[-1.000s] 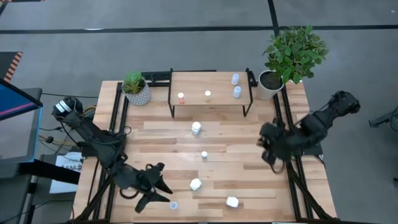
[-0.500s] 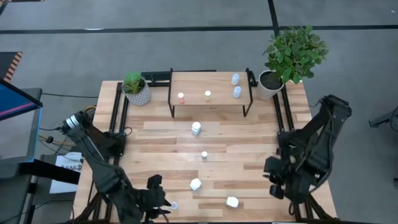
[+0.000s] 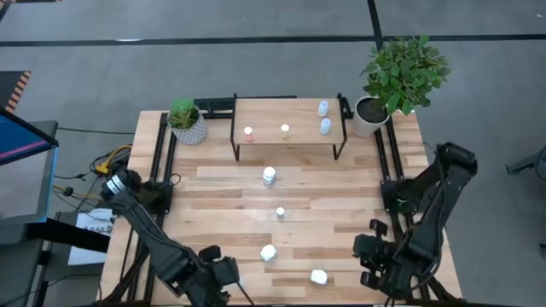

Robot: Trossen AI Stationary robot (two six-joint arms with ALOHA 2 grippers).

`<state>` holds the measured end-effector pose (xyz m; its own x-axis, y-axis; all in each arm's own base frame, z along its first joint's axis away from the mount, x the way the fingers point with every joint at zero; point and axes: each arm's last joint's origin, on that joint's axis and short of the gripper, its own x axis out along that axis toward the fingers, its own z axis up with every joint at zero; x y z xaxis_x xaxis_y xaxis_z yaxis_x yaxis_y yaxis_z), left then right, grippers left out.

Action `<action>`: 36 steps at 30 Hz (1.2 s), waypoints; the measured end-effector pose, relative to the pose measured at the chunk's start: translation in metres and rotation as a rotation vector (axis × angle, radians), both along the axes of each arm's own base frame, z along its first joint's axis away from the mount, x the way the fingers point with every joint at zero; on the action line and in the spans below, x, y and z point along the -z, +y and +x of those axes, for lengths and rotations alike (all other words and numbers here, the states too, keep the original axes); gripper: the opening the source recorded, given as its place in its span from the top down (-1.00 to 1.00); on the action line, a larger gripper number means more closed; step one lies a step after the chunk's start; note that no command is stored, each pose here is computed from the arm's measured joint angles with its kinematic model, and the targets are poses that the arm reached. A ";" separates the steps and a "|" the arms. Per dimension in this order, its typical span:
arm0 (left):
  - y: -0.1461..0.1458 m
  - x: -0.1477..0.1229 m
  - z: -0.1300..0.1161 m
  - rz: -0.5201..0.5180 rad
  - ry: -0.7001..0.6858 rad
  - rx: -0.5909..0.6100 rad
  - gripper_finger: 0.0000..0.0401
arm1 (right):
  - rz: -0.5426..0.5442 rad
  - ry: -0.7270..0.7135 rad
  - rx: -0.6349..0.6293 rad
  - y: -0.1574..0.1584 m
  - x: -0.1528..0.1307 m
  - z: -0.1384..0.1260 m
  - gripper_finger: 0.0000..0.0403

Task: Pick and place medicine bottles onto shelf by color
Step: Put the white pill bottle on the shelf

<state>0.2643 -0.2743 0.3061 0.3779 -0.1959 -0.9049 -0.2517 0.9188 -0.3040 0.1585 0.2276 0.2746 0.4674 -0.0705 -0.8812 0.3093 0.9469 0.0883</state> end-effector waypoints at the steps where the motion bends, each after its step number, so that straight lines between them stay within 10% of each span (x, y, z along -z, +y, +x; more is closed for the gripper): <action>1: 0.001 0.003 0.001 0.006 0.014 -0.005 0.01 | 0.001 -0.003 -0.008 0.002 0.001 0.001 0.47; 15: -0.007 0.054 0.007 0.186 0.018 0.309 -0.26 | 0.020 -0.016 -0.013 0.005 0.001 0.003 0.47; 36: -0.016 0.111 0.026 0.338 0.077 0.343 -0.26 | 0.029 -0.020 -0.013 0.005 0.001 0.003 0.47</action>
<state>0.2905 -0.2904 0.1949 0.2726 0.0123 -0.9621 0.0729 0.9968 0.0334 0.1620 0.2330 0.2733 0.4858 -0.0390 -0.8732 0.2946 0.9479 0.1215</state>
